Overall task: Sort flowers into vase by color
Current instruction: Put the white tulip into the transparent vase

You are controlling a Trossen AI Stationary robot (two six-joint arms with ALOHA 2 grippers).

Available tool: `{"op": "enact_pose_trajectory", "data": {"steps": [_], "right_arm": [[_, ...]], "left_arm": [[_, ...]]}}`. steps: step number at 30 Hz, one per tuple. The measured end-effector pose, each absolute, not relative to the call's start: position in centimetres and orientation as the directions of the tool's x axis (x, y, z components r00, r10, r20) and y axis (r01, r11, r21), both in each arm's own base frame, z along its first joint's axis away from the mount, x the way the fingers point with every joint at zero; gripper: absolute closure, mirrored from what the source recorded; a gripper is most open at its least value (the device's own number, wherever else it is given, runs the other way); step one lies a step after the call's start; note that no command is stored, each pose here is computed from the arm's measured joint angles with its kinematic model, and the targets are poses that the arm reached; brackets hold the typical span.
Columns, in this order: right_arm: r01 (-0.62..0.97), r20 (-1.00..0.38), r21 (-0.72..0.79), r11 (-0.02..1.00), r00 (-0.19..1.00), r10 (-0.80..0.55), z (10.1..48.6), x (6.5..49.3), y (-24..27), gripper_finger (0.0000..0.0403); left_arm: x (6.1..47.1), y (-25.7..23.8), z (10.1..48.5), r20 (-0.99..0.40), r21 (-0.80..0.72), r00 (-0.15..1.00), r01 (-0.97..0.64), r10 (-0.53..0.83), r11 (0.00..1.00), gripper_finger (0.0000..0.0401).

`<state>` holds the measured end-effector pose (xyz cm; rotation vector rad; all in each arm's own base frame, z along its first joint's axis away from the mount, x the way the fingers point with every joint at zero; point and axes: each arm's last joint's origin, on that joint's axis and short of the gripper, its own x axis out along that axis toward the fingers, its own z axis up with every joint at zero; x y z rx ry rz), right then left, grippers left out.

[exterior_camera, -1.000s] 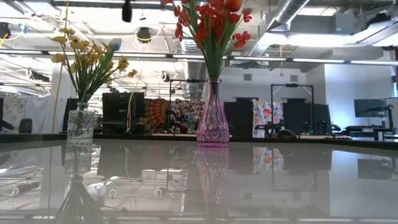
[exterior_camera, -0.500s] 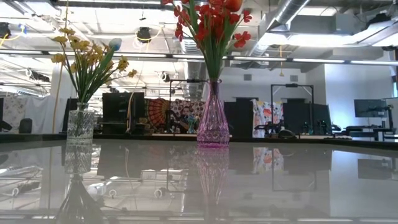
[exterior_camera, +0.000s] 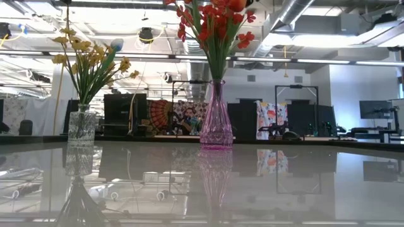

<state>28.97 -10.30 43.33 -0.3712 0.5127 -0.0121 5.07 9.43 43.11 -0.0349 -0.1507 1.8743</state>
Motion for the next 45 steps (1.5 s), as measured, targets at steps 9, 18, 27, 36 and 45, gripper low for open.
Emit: {"op": "enact_pose_trajectory", "data": {"steps": [9,18,27,36,45], "right_arm": [[-0.072,-0.508,-0.303,0.95,0.856,-0.097,43.0,28.8,-10.2,0.0138],[-0.071,-0.577,-0.235,0.969,0.813,-0.081,42.4,28.3,-10.0,0.0138],[-0.037,-0.604,-0.168,0.985,0.794,-0.073,42.1,28.1,-10.0,0.0138],[-0.052,-0.59,-0.15,0.987,0.806,-0.048,42.2,28.3,-9.8,0.0138],[-0.065,-0.59,-0.148,0.987,0.807,-0.036,42.2,28.4,-9.4,0.0138]], "left_arm": [[3.3,13.1,41.4,-0.056,-0.105,-0.319,-0.94,0.946,-0.323,0.0401],[1.3,12.2,40.9,-0.115,-0.186,-0.336,-0.917,0.935,-0.353,0.0401],[1.4,7.6,37.3,0.147,-0.386,-0.209,-0.912,0.967,-0.138,0.0401],[1.7,6.4,30.5,0.283,-0.452,-0.197,-0.891,0.939,-0.05,0.0401],[3.1,7.4,26.9,0.202,-0.444,-0.083,-0.896,0.976,0.016,0.0401]]}}
